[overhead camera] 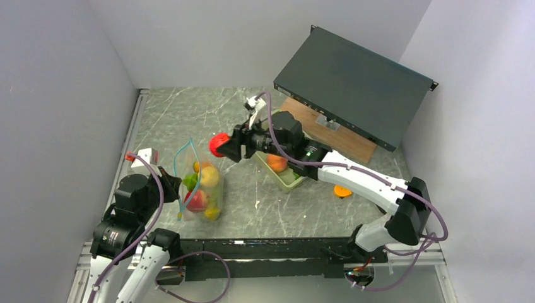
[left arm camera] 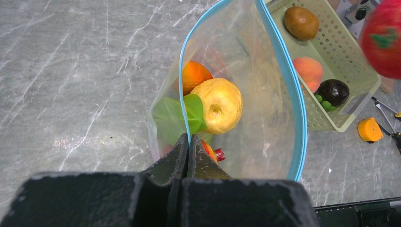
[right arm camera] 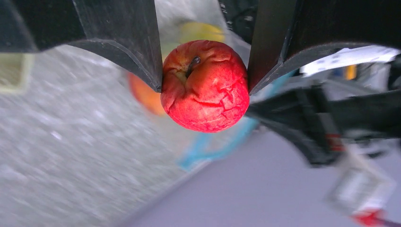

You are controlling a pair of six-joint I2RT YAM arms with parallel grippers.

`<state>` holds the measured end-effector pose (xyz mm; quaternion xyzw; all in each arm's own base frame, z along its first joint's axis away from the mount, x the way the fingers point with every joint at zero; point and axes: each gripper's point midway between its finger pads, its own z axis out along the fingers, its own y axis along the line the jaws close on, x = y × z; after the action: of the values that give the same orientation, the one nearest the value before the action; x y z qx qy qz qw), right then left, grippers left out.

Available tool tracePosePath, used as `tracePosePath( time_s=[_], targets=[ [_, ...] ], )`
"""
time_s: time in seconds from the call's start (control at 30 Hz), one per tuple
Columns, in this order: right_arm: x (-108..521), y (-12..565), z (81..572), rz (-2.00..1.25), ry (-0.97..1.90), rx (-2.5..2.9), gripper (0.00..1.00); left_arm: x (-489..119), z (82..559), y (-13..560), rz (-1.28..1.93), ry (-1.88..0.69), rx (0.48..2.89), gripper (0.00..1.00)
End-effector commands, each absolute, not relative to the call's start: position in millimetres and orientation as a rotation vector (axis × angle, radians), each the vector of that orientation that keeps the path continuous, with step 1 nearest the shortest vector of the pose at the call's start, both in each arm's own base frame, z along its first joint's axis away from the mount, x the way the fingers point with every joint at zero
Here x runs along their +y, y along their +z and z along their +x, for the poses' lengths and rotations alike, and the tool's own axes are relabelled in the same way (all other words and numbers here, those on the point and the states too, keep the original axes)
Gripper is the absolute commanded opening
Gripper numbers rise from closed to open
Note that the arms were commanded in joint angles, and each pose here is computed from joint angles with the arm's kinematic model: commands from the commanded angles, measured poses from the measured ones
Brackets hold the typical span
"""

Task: Place the food in the zip-top bag and seal the zipper
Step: Place the fake fruit in the zipper food storage bag.

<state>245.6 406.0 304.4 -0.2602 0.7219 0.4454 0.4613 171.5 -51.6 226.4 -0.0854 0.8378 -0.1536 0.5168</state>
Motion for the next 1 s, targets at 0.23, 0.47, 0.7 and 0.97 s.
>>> tracePosePath(
  time_s=[0.23, 0.47, 0.7, 0.97],
  targets=[
    [497.5, 381.6, 178.6, -0.913, 1.288, 1.508, 0.27, -54.3, 172.2, 238.2, -0.187, -0.397, 1.956, 0.0],
    [513.4, 344.7, 194.4, -0.922, 1.153, 1.653, 0.41, -54.8, 169.5, 242.5, -0.178, -0.411, 1.925, 0.0],
    [514.1, 323.5, 206.1, -0.92, 0.97, 1.709, 0.57, -55.0, 170.3, 241.2, -0.178, -0.409, 1.932, 0.0],
    [516.8, 318.4, 205.1, -0.945, 0.816, 1.691, 0.71, -55.0, 171.9, 238.7, -0.181, -0.401, 1.952, 0.0]
  ],
)
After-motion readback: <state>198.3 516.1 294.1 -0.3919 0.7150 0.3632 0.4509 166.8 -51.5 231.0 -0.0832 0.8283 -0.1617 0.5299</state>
